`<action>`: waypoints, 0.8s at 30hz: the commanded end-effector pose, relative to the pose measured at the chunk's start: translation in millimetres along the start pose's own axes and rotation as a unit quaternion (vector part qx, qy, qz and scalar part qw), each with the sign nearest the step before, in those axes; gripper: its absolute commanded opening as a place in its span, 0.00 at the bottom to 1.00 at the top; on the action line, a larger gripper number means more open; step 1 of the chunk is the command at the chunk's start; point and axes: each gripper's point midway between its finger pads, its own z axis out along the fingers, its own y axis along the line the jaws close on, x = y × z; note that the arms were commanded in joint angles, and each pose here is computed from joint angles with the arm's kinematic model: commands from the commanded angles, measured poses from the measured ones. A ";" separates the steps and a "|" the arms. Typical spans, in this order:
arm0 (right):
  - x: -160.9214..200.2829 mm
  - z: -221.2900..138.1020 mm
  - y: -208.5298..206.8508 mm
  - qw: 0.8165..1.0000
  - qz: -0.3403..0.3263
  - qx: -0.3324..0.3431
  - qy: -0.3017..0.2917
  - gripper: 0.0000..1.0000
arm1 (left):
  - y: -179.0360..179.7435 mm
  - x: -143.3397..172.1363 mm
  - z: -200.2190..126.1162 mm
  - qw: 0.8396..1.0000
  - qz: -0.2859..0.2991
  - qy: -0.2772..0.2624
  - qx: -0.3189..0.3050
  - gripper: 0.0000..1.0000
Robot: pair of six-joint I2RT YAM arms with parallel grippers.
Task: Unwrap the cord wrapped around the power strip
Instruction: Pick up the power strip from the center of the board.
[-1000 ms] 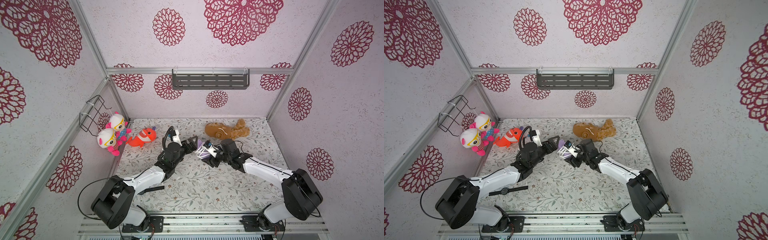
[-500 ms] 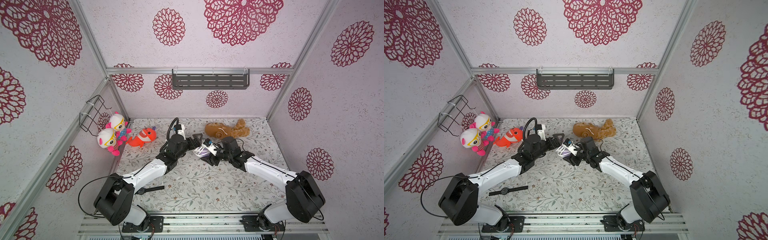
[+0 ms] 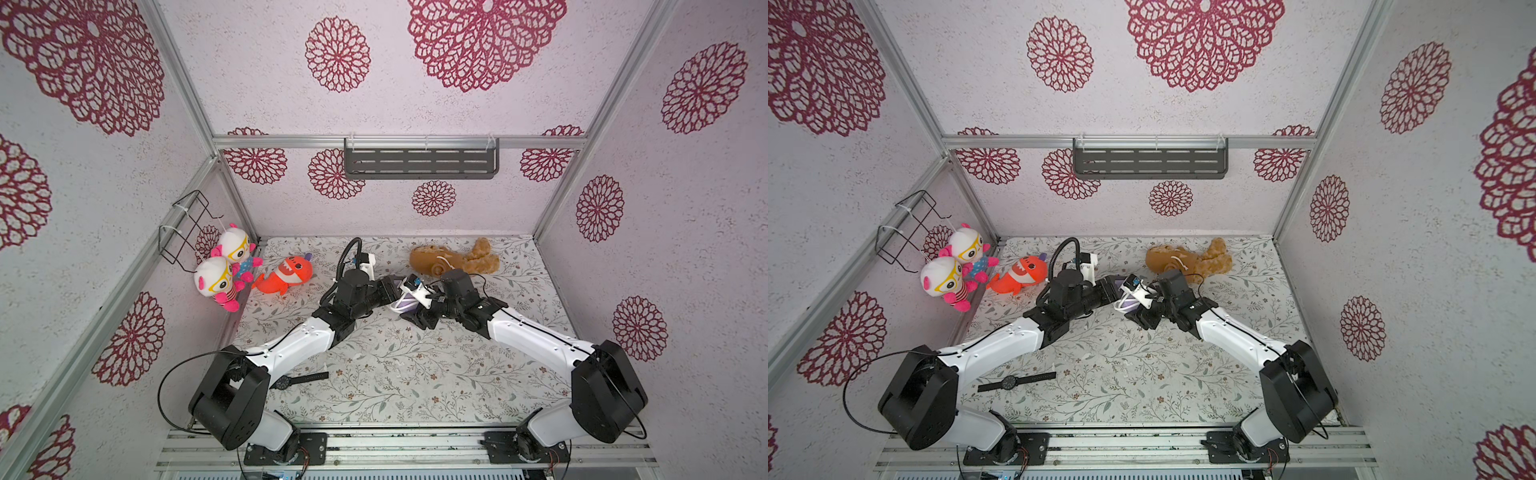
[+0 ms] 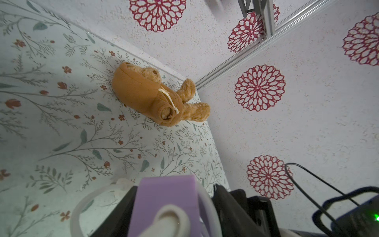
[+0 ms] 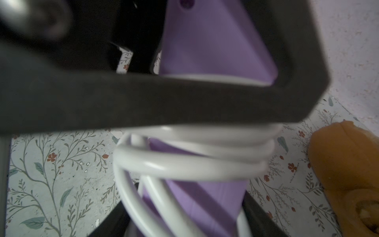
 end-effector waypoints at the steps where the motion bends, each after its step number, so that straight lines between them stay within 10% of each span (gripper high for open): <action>1: -49.7 -11.8 -4.9 0.996 -0.049 0.013 -0.066 0.18 | 2.5 7.7 3.3 1.000 -0.012 0.015 0.004 0.39; 9: -53.9 -14.1 -8.2 0.996 -0.049 0.025 -0.067 0.34 | -0.6 -5.1 -2.2 0.999 -0.033 -0.013 0.006 0.00; 15: -74.7 -31.9 -8.3 0.994 -0.033 0.034 -0.103 0.97 | 2.7 -25.4 -17.4 0.994 -0.079 -0.076 0.002 0.00; 24: -100.0 -111.4 -13.8 0.973 0.005 0.122 -0.196 0.99 | 0.6 -71.3 -52.9 0.971 -0.160 -0.178 -0.005 0.00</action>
